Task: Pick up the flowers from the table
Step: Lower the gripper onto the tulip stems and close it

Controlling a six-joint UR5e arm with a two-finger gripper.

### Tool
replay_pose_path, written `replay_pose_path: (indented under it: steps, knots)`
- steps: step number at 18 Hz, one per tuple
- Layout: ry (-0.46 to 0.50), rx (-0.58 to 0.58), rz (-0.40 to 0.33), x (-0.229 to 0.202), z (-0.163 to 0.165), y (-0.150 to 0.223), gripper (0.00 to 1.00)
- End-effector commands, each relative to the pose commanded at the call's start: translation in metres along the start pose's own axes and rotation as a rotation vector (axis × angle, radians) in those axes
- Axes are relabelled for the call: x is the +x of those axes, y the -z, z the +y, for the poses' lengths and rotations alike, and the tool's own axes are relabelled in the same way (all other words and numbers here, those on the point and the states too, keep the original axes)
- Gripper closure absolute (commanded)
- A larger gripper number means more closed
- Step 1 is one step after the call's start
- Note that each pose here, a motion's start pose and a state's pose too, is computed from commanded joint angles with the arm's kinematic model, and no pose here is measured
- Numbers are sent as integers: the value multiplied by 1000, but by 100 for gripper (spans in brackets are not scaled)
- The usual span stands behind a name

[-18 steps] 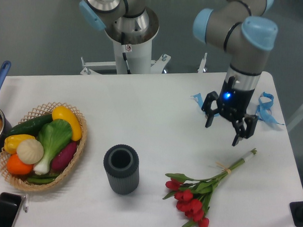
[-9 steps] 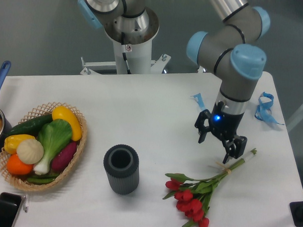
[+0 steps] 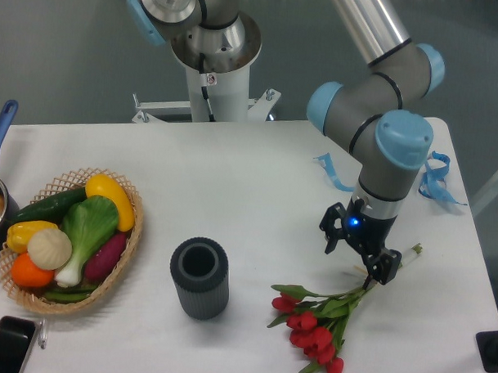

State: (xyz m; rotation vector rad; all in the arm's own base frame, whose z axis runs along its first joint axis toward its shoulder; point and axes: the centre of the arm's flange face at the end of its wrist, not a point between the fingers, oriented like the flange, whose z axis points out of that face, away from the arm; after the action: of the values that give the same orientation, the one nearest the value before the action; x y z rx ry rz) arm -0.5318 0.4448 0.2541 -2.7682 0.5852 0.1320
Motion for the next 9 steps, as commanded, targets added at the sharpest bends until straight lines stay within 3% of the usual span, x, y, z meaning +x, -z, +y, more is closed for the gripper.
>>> replay_pose_path:
  steps: [4,9]
  knots:
    - [102,1,8,-10,1,-16,0]
    - [104,6,-6,-12,-4,-39,0]
